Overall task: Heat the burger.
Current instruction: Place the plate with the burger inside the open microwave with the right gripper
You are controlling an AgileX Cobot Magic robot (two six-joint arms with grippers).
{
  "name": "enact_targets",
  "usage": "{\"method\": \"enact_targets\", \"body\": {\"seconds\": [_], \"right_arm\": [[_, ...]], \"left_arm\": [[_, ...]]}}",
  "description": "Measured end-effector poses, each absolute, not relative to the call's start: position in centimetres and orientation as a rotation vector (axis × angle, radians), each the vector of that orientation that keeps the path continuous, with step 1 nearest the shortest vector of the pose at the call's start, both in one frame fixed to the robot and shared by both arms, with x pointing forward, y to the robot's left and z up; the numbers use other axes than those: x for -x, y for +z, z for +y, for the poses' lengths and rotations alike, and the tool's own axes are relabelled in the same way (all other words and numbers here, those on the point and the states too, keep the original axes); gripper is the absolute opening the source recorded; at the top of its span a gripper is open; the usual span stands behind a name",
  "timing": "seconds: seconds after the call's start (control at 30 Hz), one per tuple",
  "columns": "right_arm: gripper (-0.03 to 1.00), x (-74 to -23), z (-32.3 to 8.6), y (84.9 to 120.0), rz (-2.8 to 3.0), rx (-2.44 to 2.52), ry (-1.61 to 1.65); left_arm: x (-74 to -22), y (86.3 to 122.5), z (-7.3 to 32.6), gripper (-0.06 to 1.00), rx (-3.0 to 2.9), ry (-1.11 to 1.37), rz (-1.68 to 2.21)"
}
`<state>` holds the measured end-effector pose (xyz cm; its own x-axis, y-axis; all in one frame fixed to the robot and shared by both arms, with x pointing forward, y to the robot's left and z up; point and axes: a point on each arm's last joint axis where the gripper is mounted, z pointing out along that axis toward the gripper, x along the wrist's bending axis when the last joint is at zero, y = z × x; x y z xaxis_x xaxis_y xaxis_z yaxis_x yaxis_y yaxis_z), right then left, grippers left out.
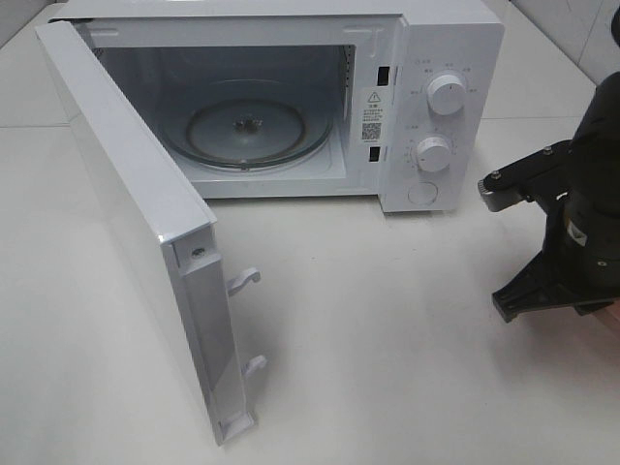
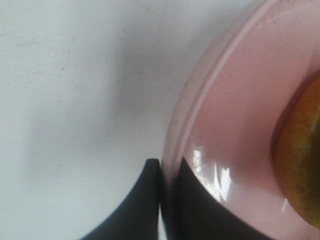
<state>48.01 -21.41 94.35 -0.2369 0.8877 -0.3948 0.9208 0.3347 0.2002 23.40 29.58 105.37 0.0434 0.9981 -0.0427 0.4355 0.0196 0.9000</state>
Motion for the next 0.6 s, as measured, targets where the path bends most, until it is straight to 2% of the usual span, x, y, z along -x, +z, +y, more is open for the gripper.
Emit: {"method": "enact_targets", "body": {"seconds": [0.33,0.6], "right_arm": [[0.02,-46.7,-22.0,97.3,2.102,-1.598,-0.068],[0.02,-45.1,-20.1,98.5,2.151,-1.518,-0.022]], "left_arm": [[-23.4,105.4,29.6,0.98,-1.530,0.899,1.504],[-23.4,105.4,29.6,0.98,-1.530,0.899,1.504]]}}
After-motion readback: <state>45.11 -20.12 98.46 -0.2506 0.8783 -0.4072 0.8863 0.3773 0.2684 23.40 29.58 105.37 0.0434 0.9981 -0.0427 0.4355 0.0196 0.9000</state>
